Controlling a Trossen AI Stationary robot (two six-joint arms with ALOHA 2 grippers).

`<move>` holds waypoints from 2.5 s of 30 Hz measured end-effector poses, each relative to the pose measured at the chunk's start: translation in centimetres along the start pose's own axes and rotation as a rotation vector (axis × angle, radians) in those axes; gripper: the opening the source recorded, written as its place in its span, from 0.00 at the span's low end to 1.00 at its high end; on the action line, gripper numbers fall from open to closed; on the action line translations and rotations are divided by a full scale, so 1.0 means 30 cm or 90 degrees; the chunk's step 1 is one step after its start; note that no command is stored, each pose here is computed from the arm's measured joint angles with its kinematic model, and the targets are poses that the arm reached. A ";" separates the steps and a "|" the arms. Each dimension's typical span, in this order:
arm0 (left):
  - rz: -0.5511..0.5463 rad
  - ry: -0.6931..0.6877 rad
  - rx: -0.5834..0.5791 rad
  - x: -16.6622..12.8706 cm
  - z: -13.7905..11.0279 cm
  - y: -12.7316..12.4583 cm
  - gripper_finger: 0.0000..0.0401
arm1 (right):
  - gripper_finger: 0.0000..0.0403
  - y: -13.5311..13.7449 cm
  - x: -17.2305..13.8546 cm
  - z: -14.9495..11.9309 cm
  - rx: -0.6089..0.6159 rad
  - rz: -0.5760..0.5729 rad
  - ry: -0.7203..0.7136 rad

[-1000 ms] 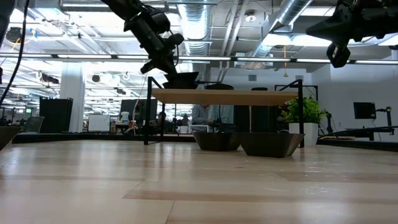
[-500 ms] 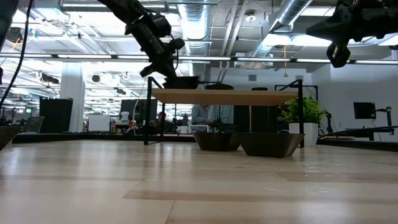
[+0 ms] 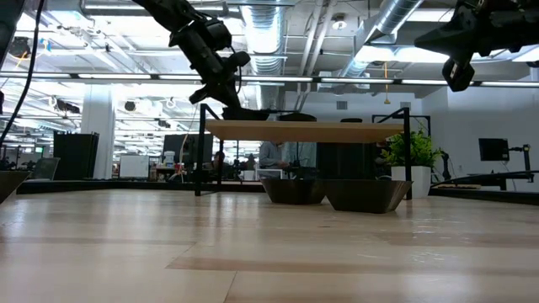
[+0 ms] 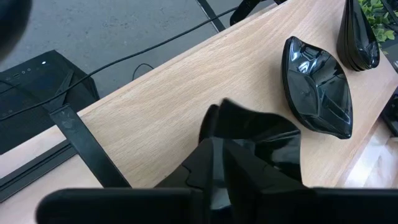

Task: Pick & Place Mini shaped plates
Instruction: Stack the black distorted square plate on top of the other black distorted square plate on the shelf, then stack the bottom black distorted square plate on top of the other black distorted square plates on the shelf

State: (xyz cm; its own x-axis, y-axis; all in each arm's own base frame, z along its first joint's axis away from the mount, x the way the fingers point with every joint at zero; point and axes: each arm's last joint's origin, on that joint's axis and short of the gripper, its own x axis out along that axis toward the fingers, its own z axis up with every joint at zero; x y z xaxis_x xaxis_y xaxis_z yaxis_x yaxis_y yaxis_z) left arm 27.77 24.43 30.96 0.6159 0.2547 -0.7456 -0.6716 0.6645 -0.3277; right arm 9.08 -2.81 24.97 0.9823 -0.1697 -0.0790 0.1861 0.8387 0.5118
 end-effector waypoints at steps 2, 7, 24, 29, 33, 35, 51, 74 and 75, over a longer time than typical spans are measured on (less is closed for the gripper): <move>0.000 0.002 0.000 0.000 -0.001 0.000 0.11 | 0.00 0.000 0.000 0.000 0.000 0.000 0.000; 0.000 0.004 0.001 -0.001 -0.002 -0.001 0.20 | 0.00 0.000 0.000 0.000 0.000 0.000 0.000; -0.142 0.016 0.090 -0.368 -0.268 -0.360 0.31 | 0.00 0.000 0.000 0.000 0.000 0.000 0.000; -0.129 0.044 0.047 -0.417 -0.471 -0.394 0.29 | 0.00 0.000 0.000 0.000 0.000 0.000 0.000; -0.120 0.096 -0.066 -0.420 -0.623 -0.376 0.29 | 0.00 0.000 0.000 0.000 0.000 0.000 0.000; -0.111 0.121 -0.106 -0.413 -0.694 -0.362 0.29 | 0.00 0.000 0.000 0.000 0.000 0.000 0.000; -0.087 0.304 0.093 -0.321 -1.075 -0.381 0.29 | 0.00 0.000 0.000 0.000 0.000 0.000 0.000; -0.046 0.367 0.272 -0.182 -1.271 -0.422 0.29 | 0.00 0.000 0.000 0.000 0.000 0.000 0.000; -0.048 0.366 0.271 -0.182 -1.271 -0.423 0.29 | 0.00 0.000 0.000 0.000 0.000 0.000 0.000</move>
State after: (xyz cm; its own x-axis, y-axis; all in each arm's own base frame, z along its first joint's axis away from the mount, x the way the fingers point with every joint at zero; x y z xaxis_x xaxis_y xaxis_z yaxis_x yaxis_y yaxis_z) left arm 17.23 -12.19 17.07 0.2608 -0.1359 -0.9558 -0.3440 0.9120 -0.2236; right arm 9.08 -2.81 24.97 0.9824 -0.1694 -0.0785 0.1855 0.8391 0.5114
